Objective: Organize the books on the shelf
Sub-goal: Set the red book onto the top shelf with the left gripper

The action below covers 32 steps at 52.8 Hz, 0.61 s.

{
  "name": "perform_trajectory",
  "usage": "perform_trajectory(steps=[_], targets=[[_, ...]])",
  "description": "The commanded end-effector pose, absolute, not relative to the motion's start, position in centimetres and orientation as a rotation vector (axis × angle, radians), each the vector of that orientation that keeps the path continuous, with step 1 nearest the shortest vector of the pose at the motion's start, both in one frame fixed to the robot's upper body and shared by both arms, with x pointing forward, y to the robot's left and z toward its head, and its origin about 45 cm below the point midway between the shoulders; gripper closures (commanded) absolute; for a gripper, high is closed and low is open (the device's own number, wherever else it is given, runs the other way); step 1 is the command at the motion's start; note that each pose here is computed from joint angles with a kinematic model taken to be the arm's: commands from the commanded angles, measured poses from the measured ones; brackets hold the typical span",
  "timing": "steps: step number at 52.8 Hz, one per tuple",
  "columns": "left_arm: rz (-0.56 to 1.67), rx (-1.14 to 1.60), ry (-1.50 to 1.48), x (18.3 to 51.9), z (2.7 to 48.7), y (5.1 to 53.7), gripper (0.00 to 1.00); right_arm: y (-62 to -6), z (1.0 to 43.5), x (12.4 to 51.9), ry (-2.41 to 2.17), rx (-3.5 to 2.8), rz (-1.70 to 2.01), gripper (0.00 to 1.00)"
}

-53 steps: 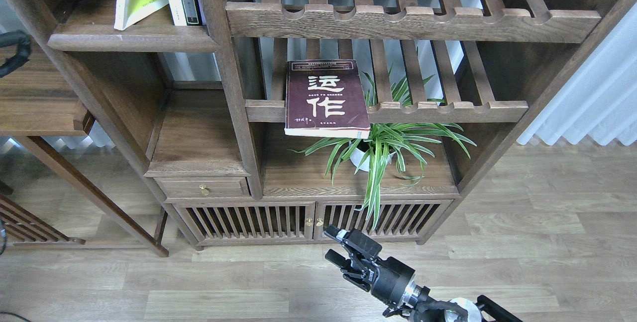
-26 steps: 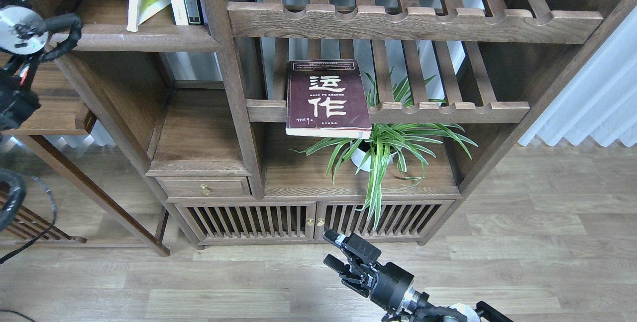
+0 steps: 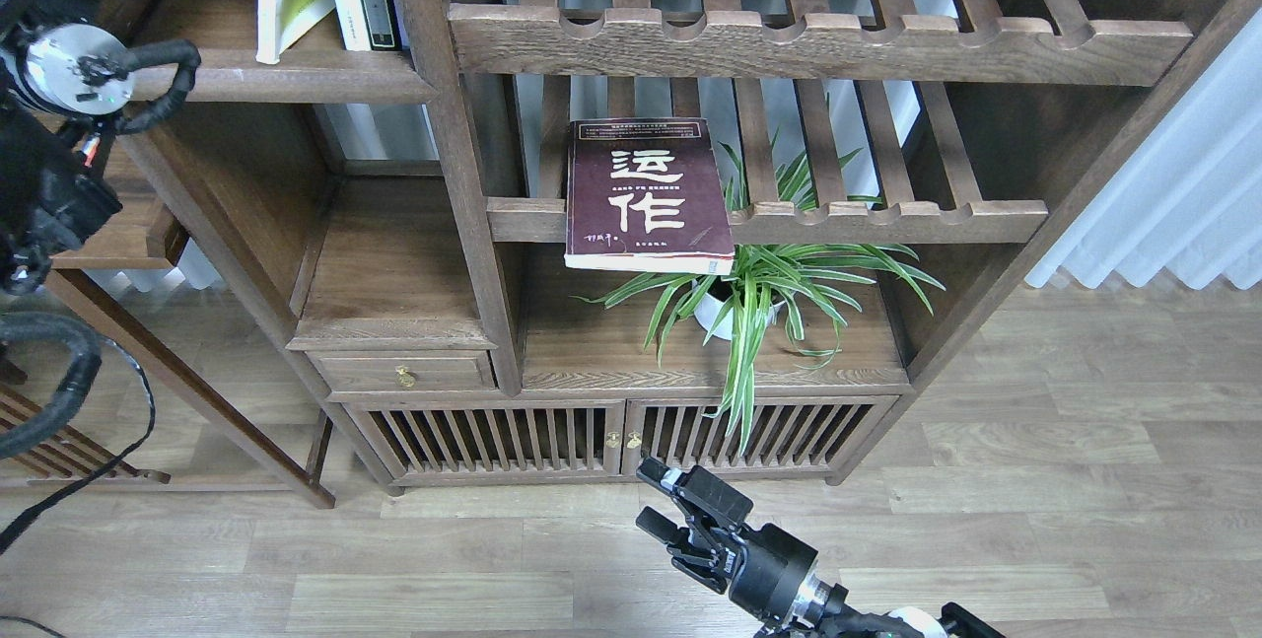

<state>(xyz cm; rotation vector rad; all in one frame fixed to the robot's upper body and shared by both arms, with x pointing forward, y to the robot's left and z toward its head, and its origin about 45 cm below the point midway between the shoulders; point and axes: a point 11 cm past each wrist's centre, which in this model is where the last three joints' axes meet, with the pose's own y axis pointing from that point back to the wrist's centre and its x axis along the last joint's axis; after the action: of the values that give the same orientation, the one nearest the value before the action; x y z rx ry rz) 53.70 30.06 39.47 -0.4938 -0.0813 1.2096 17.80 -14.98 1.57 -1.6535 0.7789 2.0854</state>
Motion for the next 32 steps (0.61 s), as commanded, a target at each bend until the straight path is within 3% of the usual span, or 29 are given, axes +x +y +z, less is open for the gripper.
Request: perform_trajectory(steps=[1, 32], targets=[[1.199, -0.449, -0.088, 53.7, 38.8, 29.6, 0.93, -15.0, 1.6, 17.8, 0.781, -1.650, 2.084, 0.01], [1.197, -0.326, -0.096, 53.0, 35.7, 30.4, 0.93, -15.1, 1.5, 17.8, 0.783, -1.645, 2.082, 0.01]])
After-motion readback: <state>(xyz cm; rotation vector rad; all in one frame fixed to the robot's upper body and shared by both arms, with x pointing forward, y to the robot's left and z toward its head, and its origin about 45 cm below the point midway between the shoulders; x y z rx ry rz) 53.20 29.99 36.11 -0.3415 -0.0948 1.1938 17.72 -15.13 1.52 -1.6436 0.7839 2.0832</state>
